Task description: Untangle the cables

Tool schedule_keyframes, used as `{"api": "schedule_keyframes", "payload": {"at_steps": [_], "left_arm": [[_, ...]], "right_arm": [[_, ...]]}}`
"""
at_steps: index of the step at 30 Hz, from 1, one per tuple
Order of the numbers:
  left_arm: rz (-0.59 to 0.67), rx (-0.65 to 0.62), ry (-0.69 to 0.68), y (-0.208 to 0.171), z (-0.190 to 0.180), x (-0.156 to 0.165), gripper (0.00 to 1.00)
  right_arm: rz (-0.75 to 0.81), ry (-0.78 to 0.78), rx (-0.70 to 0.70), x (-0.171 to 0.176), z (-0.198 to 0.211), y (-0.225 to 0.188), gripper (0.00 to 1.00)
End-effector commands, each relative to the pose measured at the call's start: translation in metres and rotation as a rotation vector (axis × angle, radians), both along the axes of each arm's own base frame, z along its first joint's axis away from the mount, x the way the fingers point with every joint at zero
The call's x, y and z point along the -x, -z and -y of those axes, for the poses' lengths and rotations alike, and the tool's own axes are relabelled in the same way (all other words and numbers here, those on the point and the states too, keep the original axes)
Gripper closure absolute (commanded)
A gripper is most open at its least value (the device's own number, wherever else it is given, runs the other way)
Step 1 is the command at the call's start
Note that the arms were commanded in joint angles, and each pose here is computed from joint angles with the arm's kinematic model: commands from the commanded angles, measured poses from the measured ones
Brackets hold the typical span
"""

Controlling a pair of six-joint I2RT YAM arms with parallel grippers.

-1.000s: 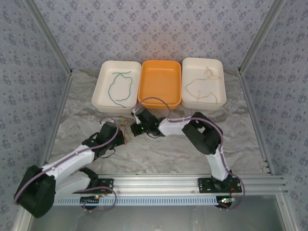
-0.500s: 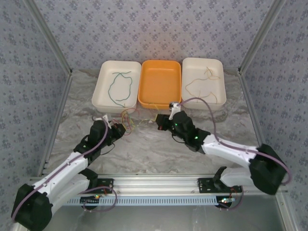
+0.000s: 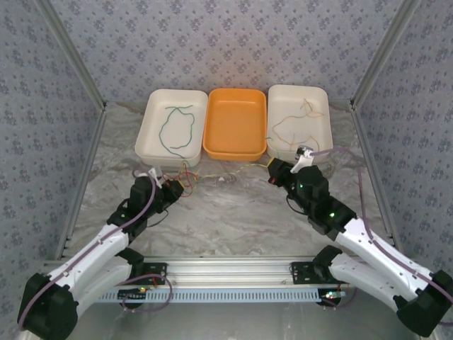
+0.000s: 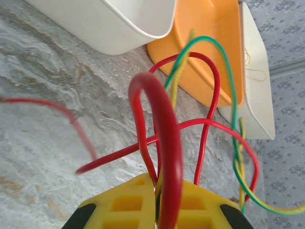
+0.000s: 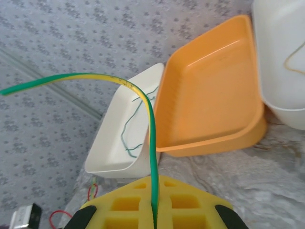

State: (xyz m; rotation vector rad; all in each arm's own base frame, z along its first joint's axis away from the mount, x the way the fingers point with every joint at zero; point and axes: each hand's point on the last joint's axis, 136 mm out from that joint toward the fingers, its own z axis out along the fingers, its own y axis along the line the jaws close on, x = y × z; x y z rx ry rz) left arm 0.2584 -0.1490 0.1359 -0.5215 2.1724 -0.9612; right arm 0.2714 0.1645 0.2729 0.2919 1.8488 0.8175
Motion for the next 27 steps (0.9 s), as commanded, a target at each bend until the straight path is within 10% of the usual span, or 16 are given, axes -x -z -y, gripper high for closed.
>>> {"api": "schedule_keyframes", "payload": {"at_steps": [1,21,25,27], "left_arm": [[-0.057,-0.088,-0.082,0.017,-0.026,0.006,1.00],[-0.111,-0.130,-0.003,0.031,-0.011,0.005,0.98],[-0.119,-0.135,0.013,0.030,-0.005,0.009,0.17],[-0.066,-0.119,0.009,0.010,-0.003,0.008,0.01]], "right_arm": [[0.024,0.081,0.029,0.005,0.030,-0.021,1.00],[0.066,-0.162,0.077,0.022,0.004,-0.062,1.00],[0.078,-0.255,0.107,0.023,-0.015,-0.059,1.00],[0.081,-0.307,0.126,0.026,-0.025,-0.055,1.00]]}}
